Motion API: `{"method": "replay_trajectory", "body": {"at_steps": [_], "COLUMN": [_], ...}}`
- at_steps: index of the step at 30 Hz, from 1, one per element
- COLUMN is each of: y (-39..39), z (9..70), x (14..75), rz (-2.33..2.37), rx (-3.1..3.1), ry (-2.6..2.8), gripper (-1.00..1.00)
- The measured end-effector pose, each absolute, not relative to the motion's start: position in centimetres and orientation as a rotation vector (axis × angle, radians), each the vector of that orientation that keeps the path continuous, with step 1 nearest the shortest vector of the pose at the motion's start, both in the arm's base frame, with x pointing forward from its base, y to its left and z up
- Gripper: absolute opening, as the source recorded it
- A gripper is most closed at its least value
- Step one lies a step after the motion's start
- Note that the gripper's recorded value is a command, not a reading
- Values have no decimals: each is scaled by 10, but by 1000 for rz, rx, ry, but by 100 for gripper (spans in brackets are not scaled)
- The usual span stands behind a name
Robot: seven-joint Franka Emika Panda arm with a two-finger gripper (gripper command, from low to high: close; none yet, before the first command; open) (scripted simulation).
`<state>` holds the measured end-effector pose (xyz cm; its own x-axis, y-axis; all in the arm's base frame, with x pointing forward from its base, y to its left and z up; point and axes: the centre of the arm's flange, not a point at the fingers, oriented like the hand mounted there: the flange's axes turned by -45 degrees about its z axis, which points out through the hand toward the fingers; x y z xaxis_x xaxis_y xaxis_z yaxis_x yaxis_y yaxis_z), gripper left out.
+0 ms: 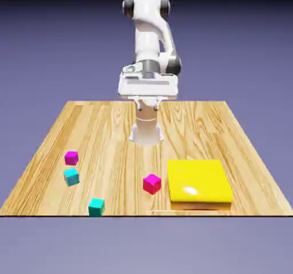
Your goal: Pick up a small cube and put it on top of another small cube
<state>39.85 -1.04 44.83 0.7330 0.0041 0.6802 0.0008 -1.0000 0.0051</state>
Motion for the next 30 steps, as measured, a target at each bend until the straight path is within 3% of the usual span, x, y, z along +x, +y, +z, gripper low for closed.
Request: {"method": "replay_trajectory", "body": {"at_steps": [11, 24, 26, 30], "y": [-162, -337, -339, -333], "z": [336, 194, 192, 130], "x": [437, 369, 367, 364], "rz": [493, -238, -247, -247], "rx": [3074, 2833, 2827, 2827], "ry": [-723, -1522, -1532, -1531], "gripper": [0, 0, 0, 0]}}
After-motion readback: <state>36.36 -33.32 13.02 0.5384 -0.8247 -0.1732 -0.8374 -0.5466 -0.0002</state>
